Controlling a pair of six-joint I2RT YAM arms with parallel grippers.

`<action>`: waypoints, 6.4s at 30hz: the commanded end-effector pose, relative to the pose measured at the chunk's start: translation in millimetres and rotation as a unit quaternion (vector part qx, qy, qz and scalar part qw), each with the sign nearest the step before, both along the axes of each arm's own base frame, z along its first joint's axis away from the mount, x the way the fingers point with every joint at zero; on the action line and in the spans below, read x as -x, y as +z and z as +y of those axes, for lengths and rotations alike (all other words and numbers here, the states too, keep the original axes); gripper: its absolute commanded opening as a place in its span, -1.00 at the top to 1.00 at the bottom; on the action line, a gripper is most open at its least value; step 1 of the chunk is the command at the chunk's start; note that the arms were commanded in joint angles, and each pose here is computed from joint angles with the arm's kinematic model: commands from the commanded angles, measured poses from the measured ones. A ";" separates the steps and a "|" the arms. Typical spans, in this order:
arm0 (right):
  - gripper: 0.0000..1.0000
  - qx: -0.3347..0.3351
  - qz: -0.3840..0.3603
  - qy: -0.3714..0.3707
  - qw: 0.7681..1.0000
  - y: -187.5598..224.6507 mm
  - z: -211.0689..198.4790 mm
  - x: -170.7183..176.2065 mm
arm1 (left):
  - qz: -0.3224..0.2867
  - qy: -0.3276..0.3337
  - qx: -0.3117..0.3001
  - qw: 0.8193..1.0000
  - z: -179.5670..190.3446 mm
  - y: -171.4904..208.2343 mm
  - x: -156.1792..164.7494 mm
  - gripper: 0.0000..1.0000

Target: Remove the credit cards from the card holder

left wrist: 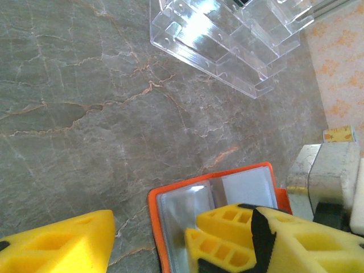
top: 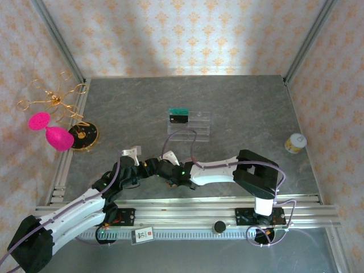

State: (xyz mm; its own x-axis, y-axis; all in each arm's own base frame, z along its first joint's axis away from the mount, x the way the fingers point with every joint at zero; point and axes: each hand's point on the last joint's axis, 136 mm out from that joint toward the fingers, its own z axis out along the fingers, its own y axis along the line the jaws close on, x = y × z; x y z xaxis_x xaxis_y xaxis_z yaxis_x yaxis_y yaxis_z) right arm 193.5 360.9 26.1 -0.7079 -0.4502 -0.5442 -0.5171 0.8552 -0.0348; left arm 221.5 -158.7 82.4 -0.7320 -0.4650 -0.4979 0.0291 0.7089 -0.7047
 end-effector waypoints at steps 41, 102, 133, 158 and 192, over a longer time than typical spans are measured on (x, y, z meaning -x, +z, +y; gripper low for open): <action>0.64 -0.227 -0.051 -0.152 0.961 84.3 -69.8 -1.9 | 0.072 -0.182 0.002 0.981 -127.1 -34.4 2.6 1.00; 0.57 -0.262 0.159 -0.109 0.946 20.2 -6.1 -2.8 | 0.051 -0.089 -0.054 0.993 -36.4 -55.7 16.8 1.00; 0.63 -0.249 0.188 -0.156 0.937 -2.5 -26.4 7.9 | 0.065 -0.098 -0.057 0.991 -38.4 -66.7 20.2 1.00; 1.00 -0.249 0.166 -0.208 0.931 3.3 -54.6 6.6 | 0.044 -0.120 -0.038 0.991 -51.6 -46.5 15.6 1.00; 1.00 -0.260 0.159 -0.208 0.929 3.3 -64.5 8.8 | 0.070 -0.172 -0.070 0.980 -77.9 -64.8 25.7 1.00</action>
